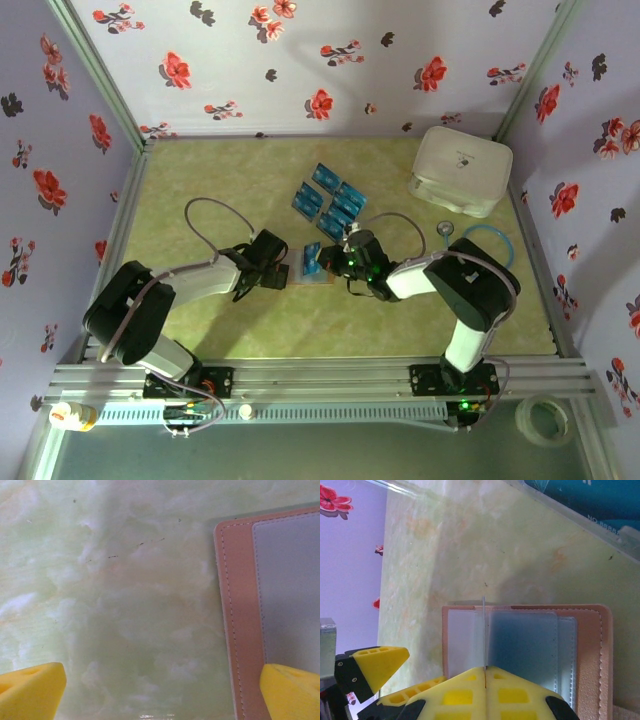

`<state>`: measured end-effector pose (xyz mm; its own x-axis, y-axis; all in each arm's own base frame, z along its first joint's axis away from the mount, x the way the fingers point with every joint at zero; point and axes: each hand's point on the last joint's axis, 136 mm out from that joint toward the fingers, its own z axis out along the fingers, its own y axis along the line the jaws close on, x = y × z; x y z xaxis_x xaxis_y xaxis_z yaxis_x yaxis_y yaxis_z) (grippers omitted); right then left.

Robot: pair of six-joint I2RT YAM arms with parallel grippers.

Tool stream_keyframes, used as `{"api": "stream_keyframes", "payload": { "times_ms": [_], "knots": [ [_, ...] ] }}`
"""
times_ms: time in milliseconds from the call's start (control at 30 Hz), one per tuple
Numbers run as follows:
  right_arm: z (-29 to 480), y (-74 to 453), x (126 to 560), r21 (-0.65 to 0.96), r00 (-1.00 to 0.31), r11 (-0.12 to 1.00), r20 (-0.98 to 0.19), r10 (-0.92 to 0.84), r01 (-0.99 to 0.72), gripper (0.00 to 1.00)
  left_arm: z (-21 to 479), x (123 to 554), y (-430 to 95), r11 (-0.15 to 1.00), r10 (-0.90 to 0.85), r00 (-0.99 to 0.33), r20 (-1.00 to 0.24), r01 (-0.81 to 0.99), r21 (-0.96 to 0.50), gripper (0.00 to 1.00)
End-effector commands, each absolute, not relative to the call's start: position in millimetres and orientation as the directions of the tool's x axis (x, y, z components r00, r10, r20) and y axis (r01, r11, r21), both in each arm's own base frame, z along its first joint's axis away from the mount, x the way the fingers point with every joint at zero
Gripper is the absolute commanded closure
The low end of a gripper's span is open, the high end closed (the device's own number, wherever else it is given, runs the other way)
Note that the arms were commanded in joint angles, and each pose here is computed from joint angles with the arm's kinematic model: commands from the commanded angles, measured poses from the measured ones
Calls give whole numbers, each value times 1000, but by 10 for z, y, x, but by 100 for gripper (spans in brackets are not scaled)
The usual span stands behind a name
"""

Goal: Put the credit cards into the card holder

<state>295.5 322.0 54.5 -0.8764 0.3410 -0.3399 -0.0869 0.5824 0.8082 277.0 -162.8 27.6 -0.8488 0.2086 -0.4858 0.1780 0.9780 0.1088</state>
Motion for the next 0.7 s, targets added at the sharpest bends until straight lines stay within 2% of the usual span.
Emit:
{"api": "stream_keyframes", "payload": {
  "times_ms": [0, 667],
  "knots": [
    [585, 3240, 2985, 823, -856, 561, -354, 377, -94, 100, 219, 2728, -1540, 979, 200, -855, -478, 150, 141, 0],
    [516, 3302, 2976, 831, -861, 549, -342, 377, -90, 100, 202, 2706, -1516, 979, 196, -858, -475, 144, 142, 0]
  ]
}}
